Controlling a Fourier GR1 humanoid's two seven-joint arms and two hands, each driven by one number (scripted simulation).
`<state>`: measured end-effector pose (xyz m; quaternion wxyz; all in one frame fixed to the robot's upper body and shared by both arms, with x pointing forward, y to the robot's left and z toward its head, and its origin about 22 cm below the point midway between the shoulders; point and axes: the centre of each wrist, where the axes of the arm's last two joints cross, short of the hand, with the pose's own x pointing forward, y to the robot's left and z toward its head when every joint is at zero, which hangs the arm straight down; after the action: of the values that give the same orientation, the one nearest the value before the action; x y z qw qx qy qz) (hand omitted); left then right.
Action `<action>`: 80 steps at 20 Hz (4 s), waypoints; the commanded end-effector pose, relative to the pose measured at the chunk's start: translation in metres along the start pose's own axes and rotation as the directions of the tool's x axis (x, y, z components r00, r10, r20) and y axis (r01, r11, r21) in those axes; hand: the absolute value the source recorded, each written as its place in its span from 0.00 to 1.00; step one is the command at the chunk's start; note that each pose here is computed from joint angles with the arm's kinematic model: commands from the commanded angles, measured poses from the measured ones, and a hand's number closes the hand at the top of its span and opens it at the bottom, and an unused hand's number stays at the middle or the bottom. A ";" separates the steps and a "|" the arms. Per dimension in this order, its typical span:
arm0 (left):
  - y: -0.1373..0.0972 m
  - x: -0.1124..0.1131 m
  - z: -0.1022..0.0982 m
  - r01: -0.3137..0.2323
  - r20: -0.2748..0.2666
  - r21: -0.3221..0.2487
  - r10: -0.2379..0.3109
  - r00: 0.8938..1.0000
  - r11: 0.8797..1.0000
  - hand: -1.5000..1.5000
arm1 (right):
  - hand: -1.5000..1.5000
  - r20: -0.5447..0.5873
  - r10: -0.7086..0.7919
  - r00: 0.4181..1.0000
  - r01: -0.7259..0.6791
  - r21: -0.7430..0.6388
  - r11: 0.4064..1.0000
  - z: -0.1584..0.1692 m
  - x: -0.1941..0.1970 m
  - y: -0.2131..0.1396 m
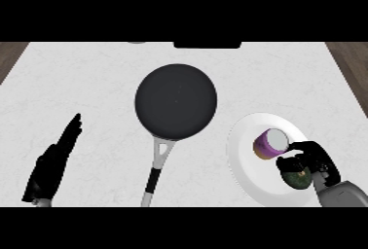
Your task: Pick the squash from the plate and place it in the pan
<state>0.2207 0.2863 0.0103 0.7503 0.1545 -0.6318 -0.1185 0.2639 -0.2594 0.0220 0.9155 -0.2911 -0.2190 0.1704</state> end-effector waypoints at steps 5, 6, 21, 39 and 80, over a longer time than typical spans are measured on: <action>0.003 0.001 -0.014 -0.007 0.005 0.013 0.007 1.000 1.000 0.50 | 1.00 -0.108 -0.073 0.992 0.075 0.017 0.997 0.009 0.003 0.007; -0.007 -0.002 -0.008 -0.008 -0.009 0.001 0.008 1.000 1.000 0.50 | 1.00 -0.094 -0.092 0.991 0.093 0.006 0.996 0.008 0.001 0.029; 0.000 0.003 -0.002 0.008 0.003 -0.005 -0.008 1.000 1.000 0.50 | 1.00 0.537 0.592 0.601 -0.083 -0.694 0.715 0.063 0.067 -0.039; 0.005 0.004 0.002 0.016 0.027 -0.028 -0.015 1.000 0.999 0.50 | 1.00 0.810 0.405 0.424 0.070 -0.475 0.877 0.112 0.218 0.019; -0.017 -0.006 -0.009 -0.004 0.029 -0.041 0.005 1.000 0.999 0.50 | 0.00 0.798 -0.416 0.436 0.652 0.039 0.757 0.006 0.220 0.059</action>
<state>0.2411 0.2643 0.0096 0.7392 0.1299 -0.6453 -0.1424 0.4371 -0.0987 0.0677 0.6898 -0.2192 -0.6900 -0.0082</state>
